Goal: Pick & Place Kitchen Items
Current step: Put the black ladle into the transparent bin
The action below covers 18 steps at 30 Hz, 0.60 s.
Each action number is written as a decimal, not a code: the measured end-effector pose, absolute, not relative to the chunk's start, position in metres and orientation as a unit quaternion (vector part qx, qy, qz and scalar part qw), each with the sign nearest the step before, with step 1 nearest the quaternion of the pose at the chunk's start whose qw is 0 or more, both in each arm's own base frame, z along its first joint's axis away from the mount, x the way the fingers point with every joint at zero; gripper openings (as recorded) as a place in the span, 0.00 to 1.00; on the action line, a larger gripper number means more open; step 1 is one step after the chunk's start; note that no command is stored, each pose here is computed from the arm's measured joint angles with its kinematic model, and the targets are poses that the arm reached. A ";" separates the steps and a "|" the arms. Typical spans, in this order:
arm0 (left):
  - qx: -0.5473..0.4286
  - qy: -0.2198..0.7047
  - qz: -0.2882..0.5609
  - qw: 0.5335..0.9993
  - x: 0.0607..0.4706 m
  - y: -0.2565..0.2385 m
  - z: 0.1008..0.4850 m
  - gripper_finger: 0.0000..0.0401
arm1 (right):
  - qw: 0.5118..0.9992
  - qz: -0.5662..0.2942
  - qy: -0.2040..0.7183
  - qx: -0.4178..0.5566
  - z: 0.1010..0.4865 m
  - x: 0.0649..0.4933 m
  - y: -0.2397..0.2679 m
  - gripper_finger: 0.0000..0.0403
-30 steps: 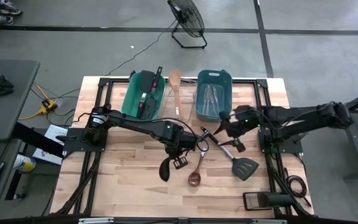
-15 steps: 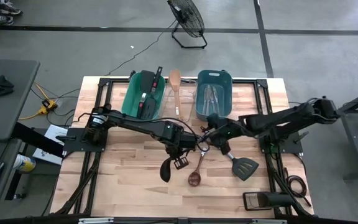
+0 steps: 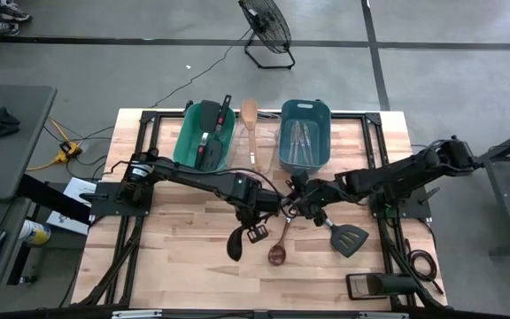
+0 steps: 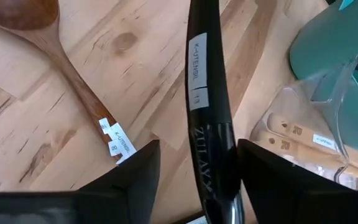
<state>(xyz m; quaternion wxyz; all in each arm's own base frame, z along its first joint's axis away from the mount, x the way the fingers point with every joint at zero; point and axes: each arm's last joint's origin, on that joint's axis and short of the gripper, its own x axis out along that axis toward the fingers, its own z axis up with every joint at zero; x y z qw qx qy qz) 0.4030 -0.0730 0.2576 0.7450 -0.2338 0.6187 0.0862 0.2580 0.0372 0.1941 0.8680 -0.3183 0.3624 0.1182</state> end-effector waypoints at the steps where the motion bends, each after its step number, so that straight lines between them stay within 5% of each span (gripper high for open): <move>1: -0.234 0.618 0.086 0.745 0.403 -0.073 0.258 0.04 | 0.868 0.119 0.362 -0.318 0.194 0.258 0.038 0.47; 11: -0.228 0.616 0.079 0.749 0.404 -0.073 0.258 0.04 | 0.870 0.101 0.367 -0.314 0.194 0.258 0.037 0.24; 18: -0.229 0.614 0.078 0.751 0.404 -0.073 0.258 0.04 | 0.869 0.116 0.370 -0.306 0.193 0.257 0.038 0.23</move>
